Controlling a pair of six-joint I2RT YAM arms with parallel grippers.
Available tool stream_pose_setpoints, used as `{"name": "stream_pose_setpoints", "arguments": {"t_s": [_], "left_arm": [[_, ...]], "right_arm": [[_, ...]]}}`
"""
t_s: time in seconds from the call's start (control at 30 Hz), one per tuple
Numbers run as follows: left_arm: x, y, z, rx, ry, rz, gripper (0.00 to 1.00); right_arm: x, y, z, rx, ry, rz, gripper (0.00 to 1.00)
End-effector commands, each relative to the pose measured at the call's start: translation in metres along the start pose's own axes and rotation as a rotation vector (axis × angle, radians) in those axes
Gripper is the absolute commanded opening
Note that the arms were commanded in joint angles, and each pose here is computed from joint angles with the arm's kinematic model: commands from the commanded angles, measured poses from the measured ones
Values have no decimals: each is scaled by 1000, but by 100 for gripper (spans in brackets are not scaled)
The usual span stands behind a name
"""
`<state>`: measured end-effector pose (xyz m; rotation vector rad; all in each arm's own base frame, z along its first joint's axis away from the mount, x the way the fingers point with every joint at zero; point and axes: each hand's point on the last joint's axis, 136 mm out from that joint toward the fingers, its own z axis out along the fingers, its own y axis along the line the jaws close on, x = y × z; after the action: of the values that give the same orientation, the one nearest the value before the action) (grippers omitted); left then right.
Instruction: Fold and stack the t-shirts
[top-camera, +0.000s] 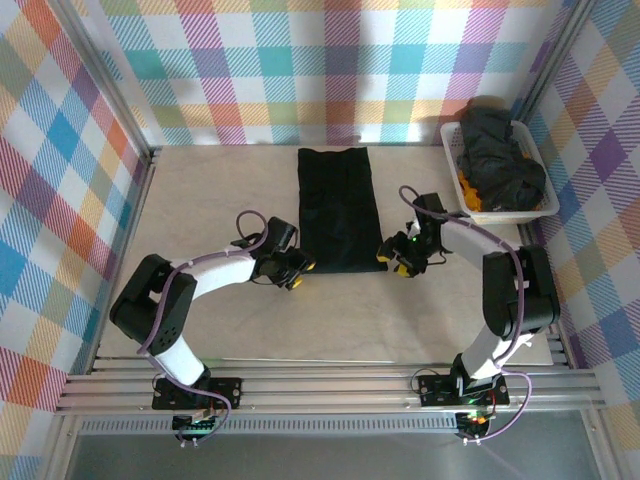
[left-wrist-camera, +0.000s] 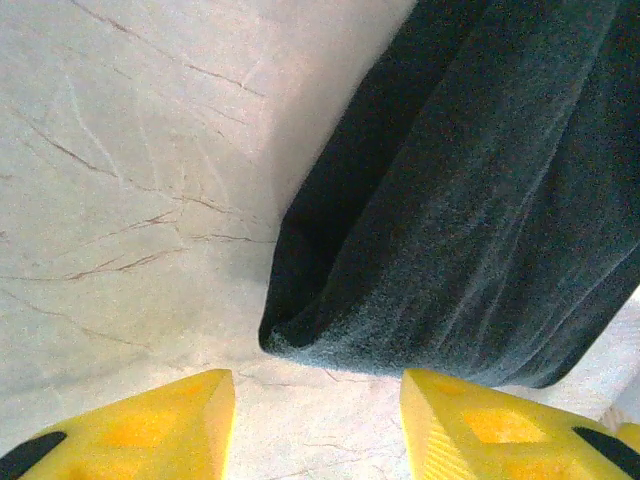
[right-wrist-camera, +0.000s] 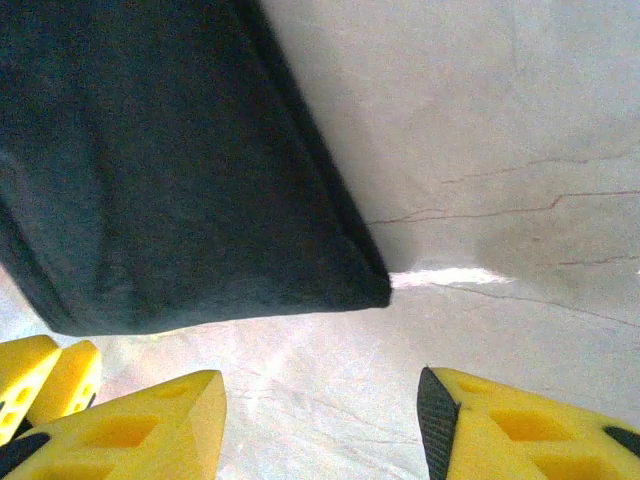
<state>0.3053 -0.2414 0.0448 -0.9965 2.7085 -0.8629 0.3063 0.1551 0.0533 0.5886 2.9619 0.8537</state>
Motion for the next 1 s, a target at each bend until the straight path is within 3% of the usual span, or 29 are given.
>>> {"name": "stream_pose_setpoints", "arguments": {"t_s": [0.0,0.13,0.3,0.5,0.63,0.73,0.83,0.97], "left_arm": [[0,-3,10,26,4,-57,47],[-8,-2,18,11,-22,-47,46],[-14,-7,32,14,-31,-40,33],[-18,-16,32,37,-47,-31,27],[-22,-25,30,49,-64,-12,20],[-27,-33,25,61,-82,1,0],[-32,-38,12,66,-110,16,0],[-42,-68,-16,122,-126,64,0]], "right_arm": [[-7,8,8,-60,-7,8,54],[-9,4,16,-49,6,24,53],[-13,1,23,-34,15,43,51],[-19,10,29,-59,29,43,44],[-18,20,33,-65,36,44,34],[-21,19,35,-56,25,57,16],[-25,24,28,-56,-6,48,0],[-36,49,-2,-89,-65,7,0]]}}
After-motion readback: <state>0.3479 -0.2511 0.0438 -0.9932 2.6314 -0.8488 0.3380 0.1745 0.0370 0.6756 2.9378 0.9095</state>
